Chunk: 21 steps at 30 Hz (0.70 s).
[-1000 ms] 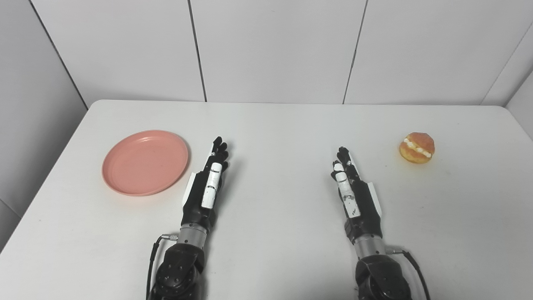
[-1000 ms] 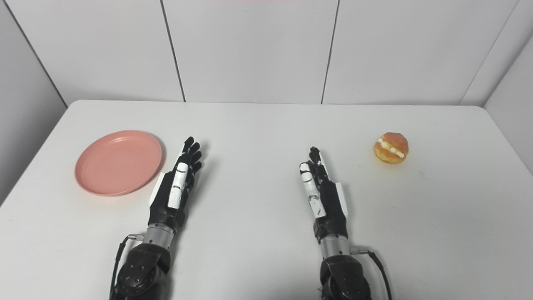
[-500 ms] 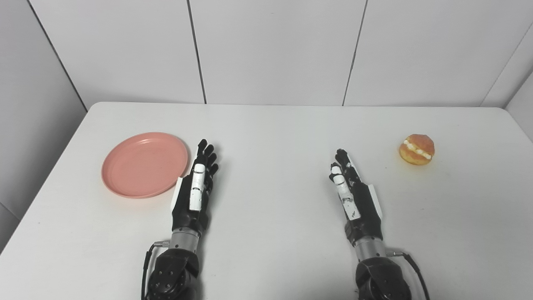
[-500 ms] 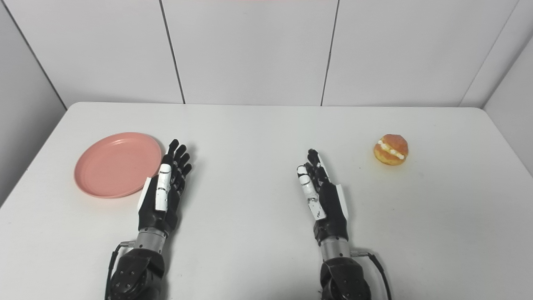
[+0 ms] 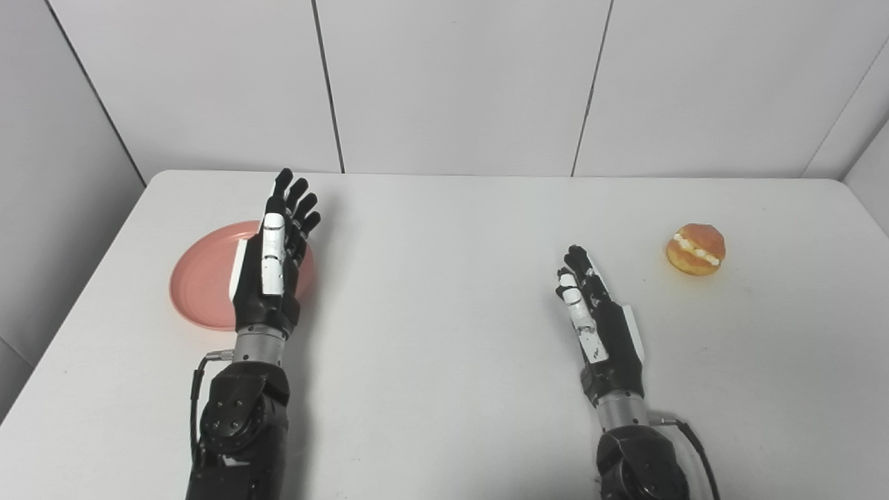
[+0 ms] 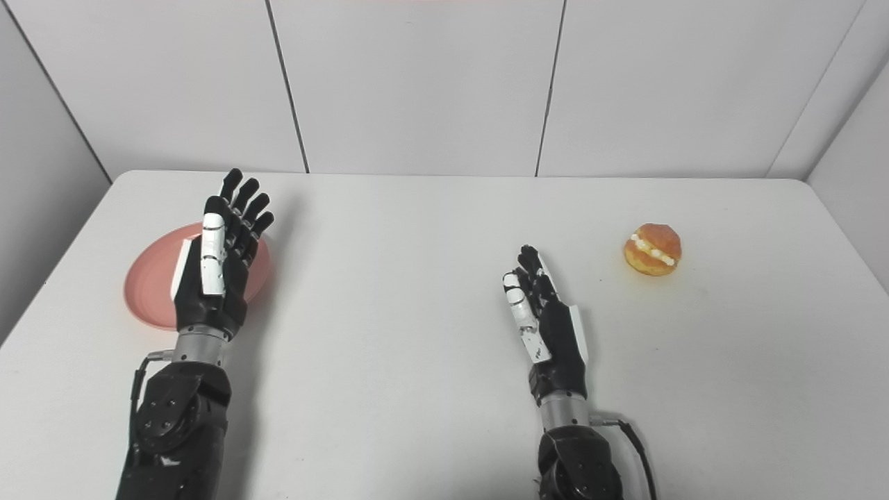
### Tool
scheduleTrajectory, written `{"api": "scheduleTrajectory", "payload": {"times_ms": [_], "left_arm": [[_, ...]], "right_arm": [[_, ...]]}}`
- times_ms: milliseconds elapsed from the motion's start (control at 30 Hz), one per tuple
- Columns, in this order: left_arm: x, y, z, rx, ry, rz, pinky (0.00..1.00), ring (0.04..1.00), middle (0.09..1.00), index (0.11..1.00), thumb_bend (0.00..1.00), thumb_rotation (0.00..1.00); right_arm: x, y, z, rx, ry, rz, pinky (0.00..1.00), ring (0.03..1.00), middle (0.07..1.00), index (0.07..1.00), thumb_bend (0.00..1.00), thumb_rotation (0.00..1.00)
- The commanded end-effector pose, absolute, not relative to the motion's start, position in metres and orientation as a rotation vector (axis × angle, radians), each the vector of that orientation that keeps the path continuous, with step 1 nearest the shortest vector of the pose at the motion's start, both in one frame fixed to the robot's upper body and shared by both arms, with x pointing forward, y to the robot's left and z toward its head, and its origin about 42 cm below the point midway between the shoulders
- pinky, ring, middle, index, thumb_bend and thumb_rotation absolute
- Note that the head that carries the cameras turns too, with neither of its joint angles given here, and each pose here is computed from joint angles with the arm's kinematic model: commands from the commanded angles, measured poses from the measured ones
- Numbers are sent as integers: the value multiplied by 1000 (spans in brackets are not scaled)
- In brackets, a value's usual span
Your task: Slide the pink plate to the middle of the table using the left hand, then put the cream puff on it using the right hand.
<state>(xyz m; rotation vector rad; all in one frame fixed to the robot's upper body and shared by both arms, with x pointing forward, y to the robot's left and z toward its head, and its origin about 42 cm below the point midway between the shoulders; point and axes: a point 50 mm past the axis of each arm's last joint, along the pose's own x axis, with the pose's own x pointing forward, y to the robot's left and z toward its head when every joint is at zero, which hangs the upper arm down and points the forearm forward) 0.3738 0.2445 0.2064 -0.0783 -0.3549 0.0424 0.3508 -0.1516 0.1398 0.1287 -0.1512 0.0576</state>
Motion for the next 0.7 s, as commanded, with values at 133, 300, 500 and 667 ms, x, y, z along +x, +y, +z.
{"api": "scheduleTrajectory", "payload": {"times_ms": [133,300,500,667], "left_arm": [[386,259,231,-46,-416,85,920,913,922,915,655,1000],[394,279,232,-49,-449,171,866,865,865,852,644,1000],[402,309,233,-34,-439,274,855,836,822,804,649,1000],[410,334,229,0,-452,350,831,802,784,760,640,1000]], "right_arm": [[350,-159,142,126,-196,75,950,958,963,945,530,718],[352,-163,140,113,-199,86,953,955,965,953,527,729],[355,-167,140,104,-207,93,948,948,959,949,516,723],[356,-167,140,107,-207,97,946,942,955,947,531,716]]}}
